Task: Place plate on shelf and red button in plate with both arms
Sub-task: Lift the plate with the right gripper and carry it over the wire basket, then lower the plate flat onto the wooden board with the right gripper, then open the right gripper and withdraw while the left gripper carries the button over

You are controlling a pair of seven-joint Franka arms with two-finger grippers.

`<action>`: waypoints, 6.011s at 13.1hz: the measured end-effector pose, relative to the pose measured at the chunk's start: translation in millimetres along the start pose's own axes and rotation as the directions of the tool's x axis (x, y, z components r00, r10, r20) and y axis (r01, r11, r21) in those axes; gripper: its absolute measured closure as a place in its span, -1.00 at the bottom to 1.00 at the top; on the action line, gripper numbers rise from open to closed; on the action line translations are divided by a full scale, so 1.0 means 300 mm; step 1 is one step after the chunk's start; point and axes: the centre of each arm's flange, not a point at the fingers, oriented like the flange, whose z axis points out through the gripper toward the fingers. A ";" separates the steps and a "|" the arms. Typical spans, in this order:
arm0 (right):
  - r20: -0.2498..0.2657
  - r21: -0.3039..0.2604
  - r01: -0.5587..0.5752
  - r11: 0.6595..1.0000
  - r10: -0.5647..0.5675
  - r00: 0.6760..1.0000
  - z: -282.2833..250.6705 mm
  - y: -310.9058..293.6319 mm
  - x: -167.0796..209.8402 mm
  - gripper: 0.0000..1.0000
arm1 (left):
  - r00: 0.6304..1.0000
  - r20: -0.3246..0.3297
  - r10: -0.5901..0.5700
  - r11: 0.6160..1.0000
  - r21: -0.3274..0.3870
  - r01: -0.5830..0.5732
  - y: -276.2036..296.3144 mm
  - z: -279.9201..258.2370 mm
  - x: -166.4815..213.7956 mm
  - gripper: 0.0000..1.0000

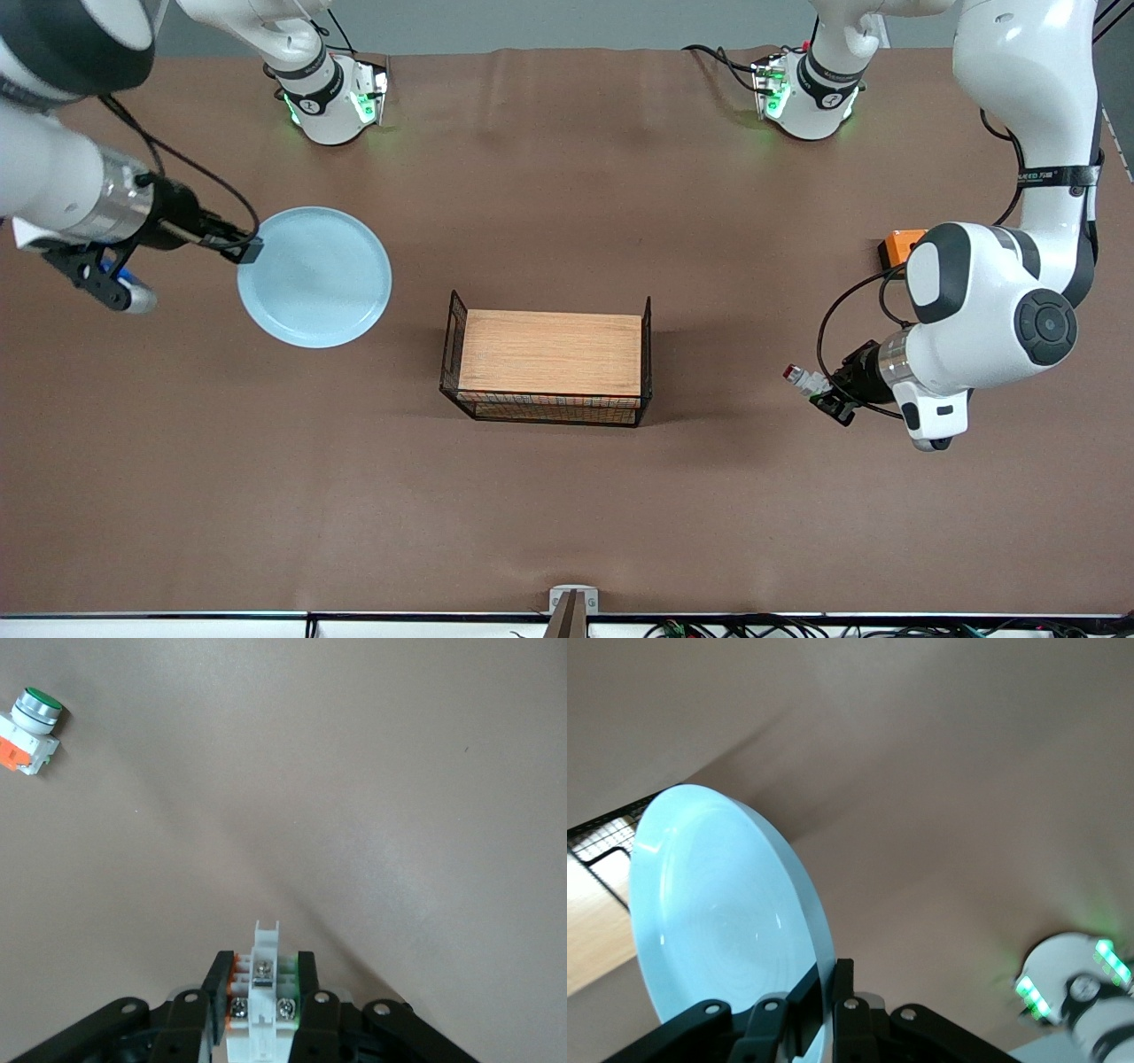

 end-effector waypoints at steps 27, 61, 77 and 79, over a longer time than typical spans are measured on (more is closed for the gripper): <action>-0.119 0.437 -0.672 0.598 0.779 0.615 0.730 -0.747 -0.989 0.83 | 0.946 0.046 -0.320 0.942 -0.096 0.323 0.072 -0.505 -0.334 0.33; -0.120 0.559 -0.669 0.489 0.846 0.519 0.928 -0.771 -0.773 0.61 | 0.924 0.091 -0.371 0.923 -0.069 0.378 0.197 -0.449 -0.659 0.33; -0.110 0.577 -0.657 0.486 0.843 0.527 0.842 -0.803 -0.704 -1.00 | 0.907 0.096 -0.410 0.911 0.003 0.411 0.252 -0.323 -0.936 0.33; -0.121 0.549 -0.639 0.539 0.808 0.577 0.773 -0.814 -0.676 -1.00 | 0.907 0.096 -0.410 0.911 0.003 0.412 0.252 -0.321 -0.935 0.33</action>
